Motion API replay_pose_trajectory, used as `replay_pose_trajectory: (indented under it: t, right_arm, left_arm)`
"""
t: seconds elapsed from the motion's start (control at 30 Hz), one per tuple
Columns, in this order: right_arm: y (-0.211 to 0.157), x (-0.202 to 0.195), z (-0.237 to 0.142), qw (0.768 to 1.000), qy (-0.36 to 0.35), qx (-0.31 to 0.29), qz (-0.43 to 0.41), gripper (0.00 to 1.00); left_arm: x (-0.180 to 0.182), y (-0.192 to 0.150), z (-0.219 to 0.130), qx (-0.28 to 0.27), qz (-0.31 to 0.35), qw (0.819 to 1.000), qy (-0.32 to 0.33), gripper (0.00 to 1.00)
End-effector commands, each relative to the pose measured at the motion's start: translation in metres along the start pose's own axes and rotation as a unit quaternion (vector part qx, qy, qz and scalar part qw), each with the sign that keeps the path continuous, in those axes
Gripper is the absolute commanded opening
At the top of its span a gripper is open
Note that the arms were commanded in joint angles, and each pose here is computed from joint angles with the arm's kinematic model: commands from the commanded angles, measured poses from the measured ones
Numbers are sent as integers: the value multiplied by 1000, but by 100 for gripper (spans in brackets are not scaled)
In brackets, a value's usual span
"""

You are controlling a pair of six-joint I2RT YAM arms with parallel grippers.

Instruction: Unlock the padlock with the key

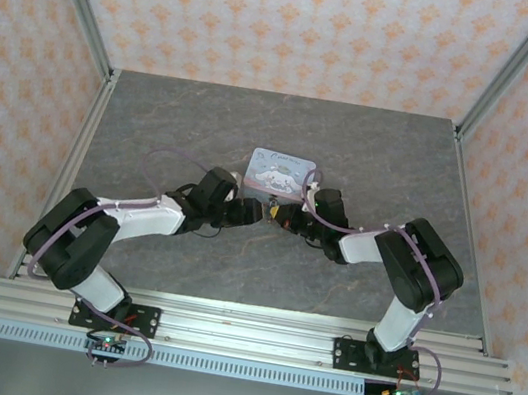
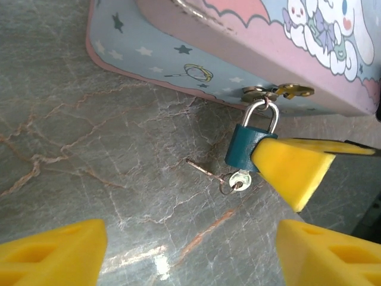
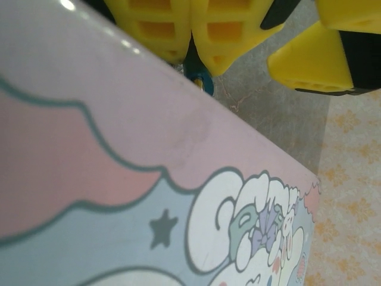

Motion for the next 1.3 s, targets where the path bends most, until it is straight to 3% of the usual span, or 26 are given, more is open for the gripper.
replay_pose_trajectory:
  t: [0.0, 0.17, 0.73, 1.27]
  right_arm:
    - [-27, -23, 2, 996, -21, 53, 69, 0]
    - [-26, -19, 2, 995, -6, 52, 80, 0]
    - [-25, -10, 2, 993, 27, 50, 105, 0]
    - [-20, -4, 3, 992, 40, 44, 114, 0]
  left_arm:
    - [-6, -2, 6, -12, 21, 999, -41, 67]
    - [-9, -5, 15, -23, 9, 997, -80, 57]
    - [-16, -1, 27, -60, -31, 986, -151, 39]
    - [-3, -14, 39, -46, -49, 988, -142, 36]
Point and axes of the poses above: each hand's point on the last joint's axis, 136 mm out from that joint toward the fingers, its own z axis out along the fingers, its own x axis along the line the jaws close on, y = z × x, the point moved 4 cm from there along -z, back along the fingers, and after that the axes turned 8 degrees about z, right-handed, at the moved point
